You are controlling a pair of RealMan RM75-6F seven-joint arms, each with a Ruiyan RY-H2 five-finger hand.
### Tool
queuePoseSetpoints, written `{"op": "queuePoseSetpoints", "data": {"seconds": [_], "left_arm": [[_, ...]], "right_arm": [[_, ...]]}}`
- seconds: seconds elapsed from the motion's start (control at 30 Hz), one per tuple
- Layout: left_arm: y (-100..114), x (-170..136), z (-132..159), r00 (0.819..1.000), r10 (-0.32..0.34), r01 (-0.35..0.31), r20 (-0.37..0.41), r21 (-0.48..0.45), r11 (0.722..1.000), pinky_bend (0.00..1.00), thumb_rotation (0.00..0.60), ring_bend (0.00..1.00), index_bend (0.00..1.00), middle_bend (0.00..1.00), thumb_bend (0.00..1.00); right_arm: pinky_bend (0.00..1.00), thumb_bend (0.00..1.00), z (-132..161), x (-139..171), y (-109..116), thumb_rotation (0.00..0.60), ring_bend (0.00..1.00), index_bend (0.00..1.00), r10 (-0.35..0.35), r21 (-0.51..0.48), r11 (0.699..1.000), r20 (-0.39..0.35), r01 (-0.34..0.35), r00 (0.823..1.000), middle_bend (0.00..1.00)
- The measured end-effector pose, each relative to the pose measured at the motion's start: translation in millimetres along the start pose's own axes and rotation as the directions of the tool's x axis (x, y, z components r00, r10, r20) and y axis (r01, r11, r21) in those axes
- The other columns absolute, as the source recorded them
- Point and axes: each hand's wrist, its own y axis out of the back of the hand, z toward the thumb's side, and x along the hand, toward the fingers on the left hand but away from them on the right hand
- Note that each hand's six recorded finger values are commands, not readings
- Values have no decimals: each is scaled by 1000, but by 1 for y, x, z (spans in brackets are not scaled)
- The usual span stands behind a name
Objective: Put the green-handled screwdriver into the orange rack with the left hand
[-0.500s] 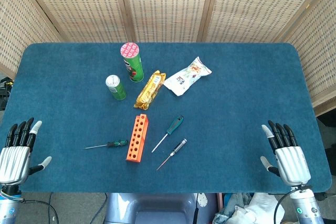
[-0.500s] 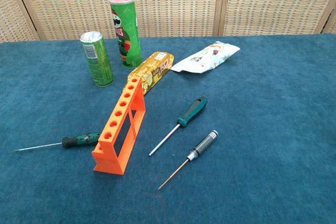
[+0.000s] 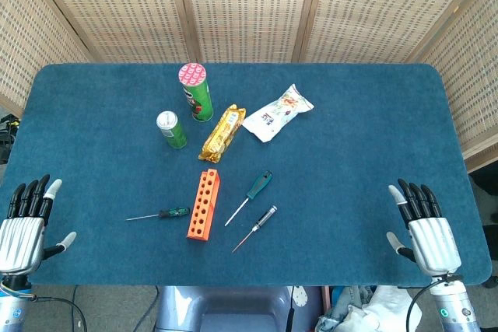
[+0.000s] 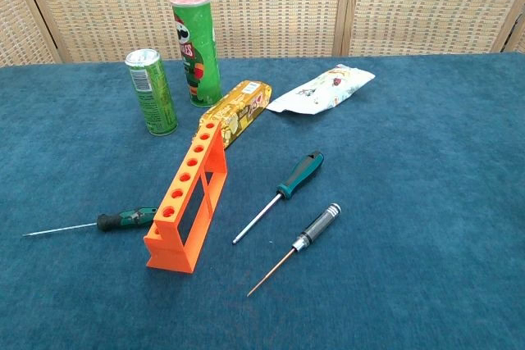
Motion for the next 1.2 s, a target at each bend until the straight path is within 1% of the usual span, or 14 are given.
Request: {"op": "queuePoseSetpoints", "data": {"seconds": [0.27, 0.47, 0.57, 0.73, 0.9, 1.03, 1.2], "left_arm": [[0, 1, 1, 1000, -2, 2, 5, -11, 1000, 0, 600, 0, 55, 0, 75], [-2, 2, 2, 1000, -10, 10, 7, -17, 1000, 0, 600, 0, 81, 0, 76], [-2, 2, 4, 1000, -11, 12, 10, -26, 1000, 0, 600, 0, 106, 0, 95], [-3, 5, 11, 1000, -12, 13, 18, -55, 998, 0, 600, 0, 180, 0, 124], [-2, 13, 25, 999, -22, 26, 38, -93, 995, 0, 600, 0, 276, 0, 151], [-1, 21, 40, 997, -36, 43, 68, -105, 994, 0, 600, 0, 310, 0, 155], [-10, 30, 61, 990, -89, 101, 113, -101, 990, 0, 600, 0, 335, 0, 167]], "right_arm": [[0, 236, 2, 0, -1, 600, 0, 0, 7, 6, 1000, 1, -7, 1000, 0], [0, 242, 1, 0, -2, 600, 0, 0, 14, 6, 1000, 4, -14, 1000, 0], [0, 239, 0, 0, -2, 600, 0, 0, 14, 7, 1000, 6, -14, 1000, 0], [0, 239, -2, 0, -2, 600, 0, 0, 15, 4, 1000, 12, -15, 1000, 0], [0, 241, -2, 0, -3, 600, 0, 0, 21, 3, 1000, 11, -21, 1000, 0], [0, 243, -2, -1, -4, 600, 0, 0, 26, 2, 1000, 14, -26, 1000, 0], [0, 240, -3, -1, -3, 600, 0, 0, 23, -1, 1000, 16, -23, 1000, 0]]}}
